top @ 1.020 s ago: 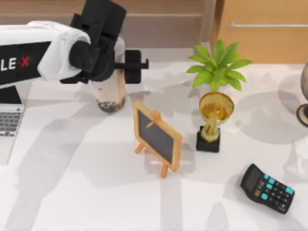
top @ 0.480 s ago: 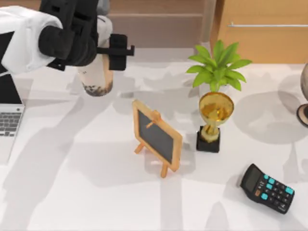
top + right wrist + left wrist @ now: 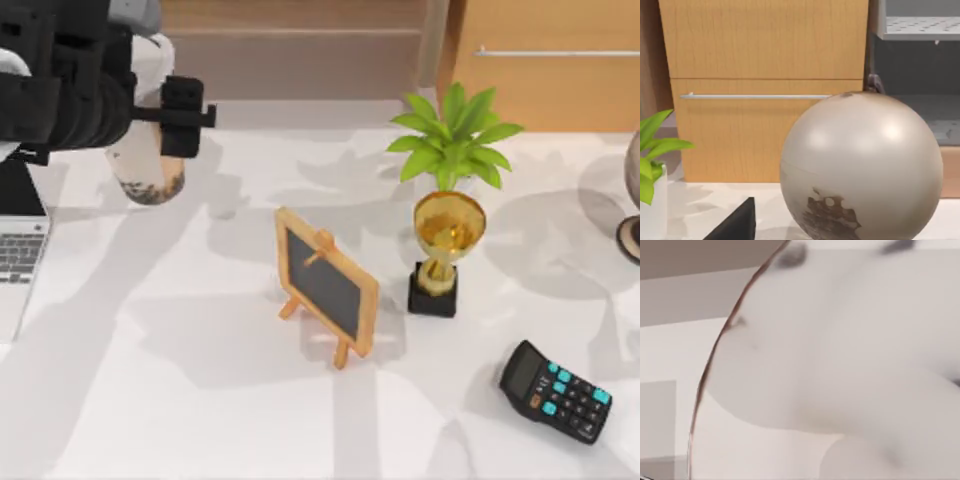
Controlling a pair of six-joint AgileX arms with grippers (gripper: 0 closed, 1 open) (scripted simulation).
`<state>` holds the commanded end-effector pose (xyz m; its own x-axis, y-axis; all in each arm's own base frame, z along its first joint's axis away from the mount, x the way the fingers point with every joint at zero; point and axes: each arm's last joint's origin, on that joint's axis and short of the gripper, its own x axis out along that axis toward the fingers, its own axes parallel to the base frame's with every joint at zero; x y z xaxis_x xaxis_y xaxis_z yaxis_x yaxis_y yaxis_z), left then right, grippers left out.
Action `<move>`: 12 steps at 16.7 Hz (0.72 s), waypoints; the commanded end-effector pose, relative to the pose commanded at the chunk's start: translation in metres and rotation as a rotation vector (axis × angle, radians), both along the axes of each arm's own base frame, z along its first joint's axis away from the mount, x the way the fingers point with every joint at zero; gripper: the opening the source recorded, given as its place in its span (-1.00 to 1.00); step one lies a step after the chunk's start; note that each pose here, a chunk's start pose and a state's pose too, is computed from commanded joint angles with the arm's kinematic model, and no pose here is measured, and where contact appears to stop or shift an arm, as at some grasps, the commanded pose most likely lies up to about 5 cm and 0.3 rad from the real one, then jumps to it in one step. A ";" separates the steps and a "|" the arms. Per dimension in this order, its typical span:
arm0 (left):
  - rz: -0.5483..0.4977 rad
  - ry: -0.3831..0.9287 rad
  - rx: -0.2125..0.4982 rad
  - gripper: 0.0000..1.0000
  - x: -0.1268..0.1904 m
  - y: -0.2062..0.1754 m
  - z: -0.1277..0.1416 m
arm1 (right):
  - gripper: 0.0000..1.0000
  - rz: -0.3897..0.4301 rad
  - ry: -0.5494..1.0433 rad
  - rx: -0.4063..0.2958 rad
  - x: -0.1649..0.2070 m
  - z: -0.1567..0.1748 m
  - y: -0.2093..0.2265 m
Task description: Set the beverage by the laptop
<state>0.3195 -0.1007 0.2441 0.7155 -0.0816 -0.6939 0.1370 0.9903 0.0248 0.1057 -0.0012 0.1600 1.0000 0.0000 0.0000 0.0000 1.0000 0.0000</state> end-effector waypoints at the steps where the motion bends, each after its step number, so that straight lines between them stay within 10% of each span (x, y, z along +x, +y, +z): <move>1: 0.006 -0.005 -0.005 -1.00 -0.005 0.006 0.001 | 1.00 0.000 0.000 0.000 0.000 0.000 0.000; 12: 0.092 0.054 -0.031 -1.00 -0.047 0.055 -0.030 | 1.00 0.000 0.000 0.000 0.000 0.000 0.000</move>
